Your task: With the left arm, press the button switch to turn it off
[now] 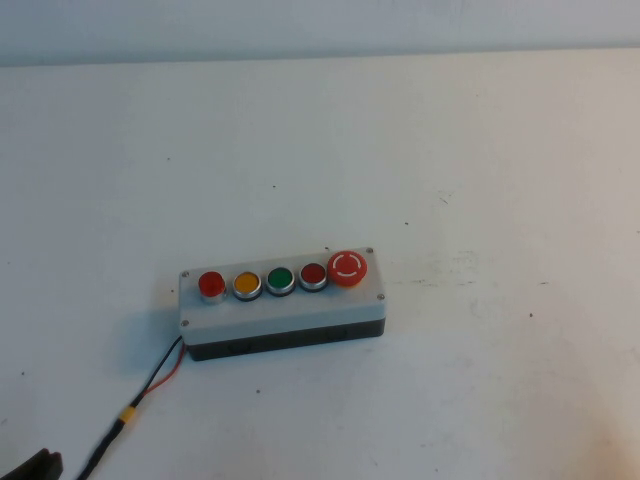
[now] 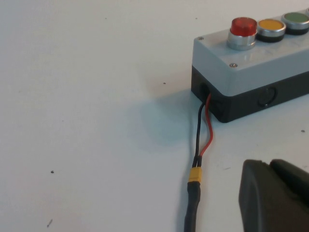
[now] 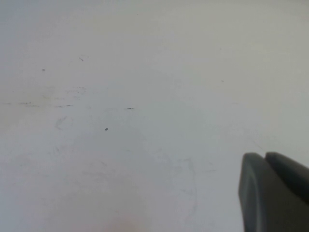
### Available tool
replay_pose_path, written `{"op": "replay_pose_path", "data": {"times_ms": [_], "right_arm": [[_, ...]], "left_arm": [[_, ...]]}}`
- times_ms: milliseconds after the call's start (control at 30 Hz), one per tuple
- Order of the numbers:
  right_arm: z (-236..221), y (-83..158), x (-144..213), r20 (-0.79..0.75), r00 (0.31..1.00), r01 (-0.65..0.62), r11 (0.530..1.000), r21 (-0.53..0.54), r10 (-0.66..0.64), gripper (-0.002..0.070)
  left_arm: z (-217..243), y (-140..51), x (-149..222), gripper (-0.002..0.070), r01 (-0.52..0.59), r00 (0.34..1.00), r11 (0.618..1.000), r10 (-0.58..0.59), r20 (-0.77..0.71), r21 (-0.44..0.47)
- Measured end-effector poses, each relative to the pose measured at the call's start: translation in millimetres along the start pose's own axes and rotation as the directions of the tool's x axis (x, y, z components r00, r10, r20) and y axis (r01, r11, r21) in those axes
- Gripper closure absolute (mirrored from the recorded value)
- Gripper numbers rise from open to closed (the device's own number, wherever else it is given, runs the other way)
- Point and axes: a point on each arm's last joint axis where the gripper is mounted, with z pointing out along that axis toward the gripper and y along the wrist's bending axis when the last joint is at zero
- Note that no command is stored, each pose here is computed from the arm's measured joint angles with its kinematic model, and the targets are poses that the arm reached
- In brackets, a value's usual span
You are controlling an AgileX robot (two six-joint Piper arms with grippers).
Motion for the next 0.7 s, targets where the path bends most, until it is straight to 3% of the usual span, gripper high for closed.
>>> {"op": "replay_pose_path", "data": {"times_ms": [700], "right_arm": [[0.0, 0.0, 0.0, 0.0, 1.0, 0.0, 1.0, 0.0, 0.0, 0.0692]], "left_arm": [[0.0, 0.0, 0.0, 0.0677, 0.0, 1.0, 1.0, 0.0, 0.0, 0.0]]}}
